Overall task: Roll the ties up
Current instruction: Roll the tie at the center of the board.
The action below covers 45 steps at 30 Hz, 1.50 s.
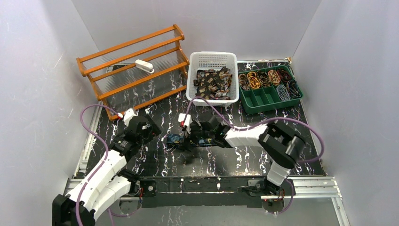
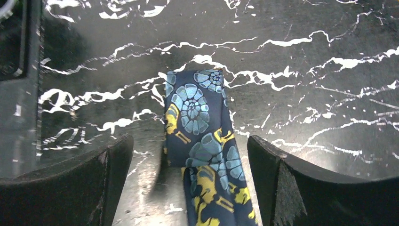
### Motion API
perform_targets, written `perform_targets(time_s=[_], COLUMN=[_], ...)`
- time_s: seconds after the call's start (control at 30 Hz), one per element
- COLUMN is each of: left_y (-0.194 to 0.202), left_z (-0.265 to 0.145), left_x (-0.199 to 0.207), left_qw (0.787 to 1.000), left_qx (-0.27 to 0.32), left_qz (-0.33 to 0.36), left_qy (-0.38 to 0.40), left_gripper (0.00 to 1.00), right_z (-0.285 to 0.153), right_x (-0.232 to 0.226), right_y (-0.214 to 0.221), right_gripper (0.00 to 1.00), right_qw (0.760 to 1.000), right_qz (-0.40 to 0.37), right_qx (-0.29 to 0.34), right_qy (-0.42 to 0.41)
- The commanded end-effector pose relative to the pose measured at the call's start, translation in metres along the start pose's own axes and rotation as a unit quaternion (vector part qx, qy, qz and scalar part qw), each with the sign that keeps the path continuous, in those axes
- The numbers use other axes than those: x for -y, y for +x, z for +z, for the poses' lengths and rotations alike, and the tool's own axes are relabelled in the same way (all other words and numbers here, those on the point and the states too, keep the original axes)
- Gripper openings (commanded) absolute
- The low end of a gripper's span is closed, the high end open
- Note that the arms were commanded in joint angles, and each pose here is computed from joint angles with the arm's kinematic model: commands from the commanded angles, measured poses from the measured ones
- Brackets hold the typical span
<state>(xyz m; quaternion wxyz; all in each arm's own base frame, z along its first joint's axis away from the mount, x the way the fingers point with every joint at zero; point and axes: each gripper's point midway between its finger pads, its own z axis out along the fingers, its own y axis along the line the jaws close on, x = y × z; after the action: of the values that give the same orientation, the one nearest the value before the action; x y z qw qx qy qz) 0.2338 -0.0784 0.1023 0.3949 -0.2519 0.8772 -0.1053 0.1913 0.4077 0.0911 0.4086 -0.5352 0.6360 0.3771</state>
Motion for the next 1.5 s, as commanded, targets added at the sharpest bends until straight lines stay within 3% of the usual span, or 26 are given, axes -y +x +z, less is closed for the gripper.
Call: perform_targets(time_s=[0.0, 0.47, 0.63, 0.77, 1.0, 1.1, 1.23, 1.37, 1.47], left_y=[0.015, 0.014, 0.017, 0.025, 0.044, 0.045, 0.050, 0.053, 0.051], left_z=[0.000, -0.005, -0.006, -0.003, 0.001, 0.002, 0.002, 0.002, 0.001], left_x=[-0.017, -0.023, -0.027, -0.030, -0.034, -0.033, -0.034, -0.033, -0.032], left_qw=[0.999, 0.999, 0.999, 0.999, 0.997, 0.997, 0.996, 0.996, 0.996], left_qx=[-0.035, -0.029, -0.032, -0.041, -0.057, -0.058, -0.067, -0.070, -0.063], left_qz=[-0.024, -0.024, -0.022, -0.022, -0.049, -0.051, -0.049, -0.055, -0.059], left_qy=[-0.009, -0.006, -0.008, -0.007, 0.006, 0.009, 0.009, 0.017, 0.023], left_gripper=[0.90, 0.94, 0.94, 0.95, 0.98, 0.98, 0.98, 0.98, 0.98], right_z=[0.022, 0.067, 0.066, 0.055, 0.045, 0.044, 0.045, 0.041, 0.029], right_x=[0.007, 0.001, -0.002, -0.028, -0.066, -0.065, -0.061, -0.056, -0.051], right_y=[-0.024, 0.019, 0.035, 0.053, 0.069, 0.070, 0.060, 0.018, -0.017], right_gripper=[0.99, 0.96, 0.72, 0.63, 0.48, 0.51, 0.73, 0.93, 0.99], right_qw=[0.993, 0.986, 0.984, 0.976, 0.971, 0.974, 0.974, 0.980, 0.985], right_qz=[-0.116, -0.134, -0.145, -0.134, -0.136, -0.135, -0.147, -0.148, -0.138], right_qx=[0.032, -0.024, -0.034, -0.051, -0.059, -0.060, -0.056, -0.009, 0.026], right_qy=[-0.022, -0.092, -0.101, -0.163, -0.187, -0.172, -0.163, -0.134, -0.102])
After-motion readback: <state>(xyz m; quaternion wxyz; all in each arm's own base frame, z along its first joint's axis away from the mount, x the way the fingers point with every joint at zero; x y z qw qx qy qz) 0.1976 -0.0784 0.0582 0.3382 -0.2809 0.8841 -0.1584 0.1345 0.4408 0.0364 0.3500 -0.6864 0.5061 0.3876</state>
